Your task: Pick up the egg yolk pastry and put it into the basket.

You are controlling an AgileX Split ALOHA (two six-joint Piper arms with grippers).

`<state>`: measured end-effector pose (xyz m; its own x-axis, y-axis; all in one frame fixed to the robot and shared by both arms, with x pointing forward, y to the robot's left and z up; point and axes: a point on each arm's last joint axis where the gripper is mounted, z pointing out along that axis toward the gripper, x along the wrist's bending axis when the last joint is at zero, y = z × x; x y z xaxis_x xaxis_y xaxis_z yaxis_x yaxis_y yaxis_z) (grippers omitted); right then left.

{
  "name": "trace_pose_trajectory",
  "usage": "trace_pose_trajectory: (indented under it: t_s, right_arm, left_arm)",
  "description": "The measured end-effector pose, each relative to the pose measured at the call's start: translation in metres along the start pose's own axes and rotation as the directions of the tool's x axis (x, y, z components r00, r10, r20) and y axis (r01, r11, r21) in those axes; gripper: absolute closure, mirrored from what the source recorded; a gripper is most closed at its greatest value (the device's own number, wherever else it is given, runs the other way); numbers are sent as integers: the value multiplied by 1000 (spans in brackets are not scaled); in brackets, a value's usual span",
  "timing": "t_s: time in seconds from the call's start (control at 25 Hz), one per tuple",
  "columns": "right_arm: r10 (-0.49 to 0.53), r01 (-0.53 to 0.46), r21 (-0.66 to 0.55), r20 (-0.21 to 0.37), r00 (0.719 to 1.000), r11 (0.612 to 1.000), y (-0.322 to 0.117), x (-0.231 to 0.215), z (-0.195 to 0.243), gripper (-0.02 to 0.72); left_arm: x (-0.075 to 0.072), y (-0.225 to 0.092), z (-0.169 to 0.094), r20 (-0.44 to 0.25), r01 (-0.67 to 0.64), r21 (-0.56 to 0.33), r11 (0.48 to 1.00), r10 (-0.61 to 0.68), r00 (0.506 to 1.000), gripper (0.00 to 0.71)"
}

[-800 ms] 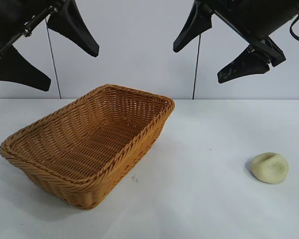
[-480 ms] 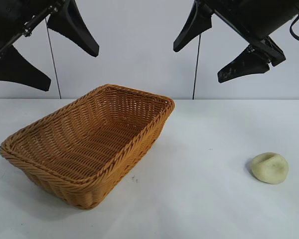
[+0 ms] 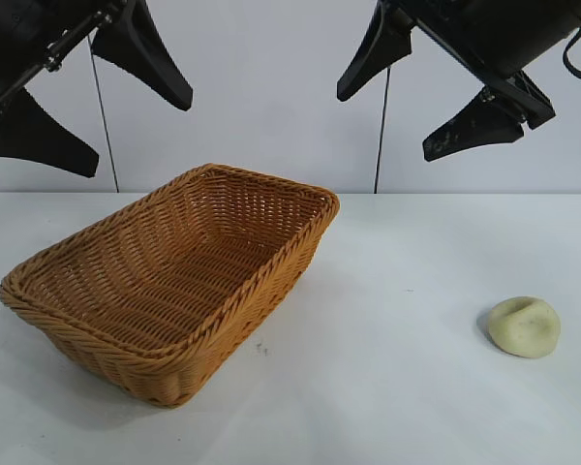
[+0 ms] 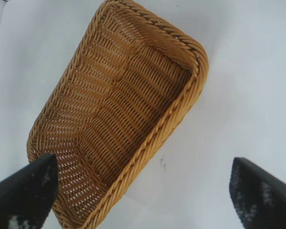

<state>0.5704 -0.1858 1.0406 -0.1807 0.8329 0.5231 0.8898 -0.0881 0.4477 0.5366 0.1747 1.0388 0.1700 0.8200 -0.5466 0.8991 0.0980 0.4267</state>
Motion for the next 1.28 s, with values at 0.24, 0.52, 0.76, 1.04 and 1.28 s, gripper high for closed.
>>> trace_pose_trajectory:
  t_s: [0.24, 0.52, 0.76, 1.04, 1.28]
  right_arm:
    - [0, 0, 0, 0, 1000, 1000, 0, 0, 0, 8]
    - [0, 0, 0, 0, 1000, 1000, 0, 0, 0, 8]
    - [0, 0, 0, 0, 1000, 1000, 0, 0, 0, 8]
    - [0, 0, 0, 0, 1000, 1000, 0, 0, 0, 8]
    - [0, 0, 0, 0, 1000, 1000, 0, 0, 0, 8]
  left_arm:
    - [0, 0, 0, 0, 0, -2, 1000, 0, 1000, 14]
    - [5, 3, -6, -16, 20, -18, 1000, -21, 1000, 14]
    - [10, 2, -39, -82, 106, -55, 993, -111, 990, 14]
    - [-13, -32, -62, -172, 244, -61, 968, -251, 953, 14]
    - [3, -62, -42, -277, 487, -134, 863, -504, 818, 14]
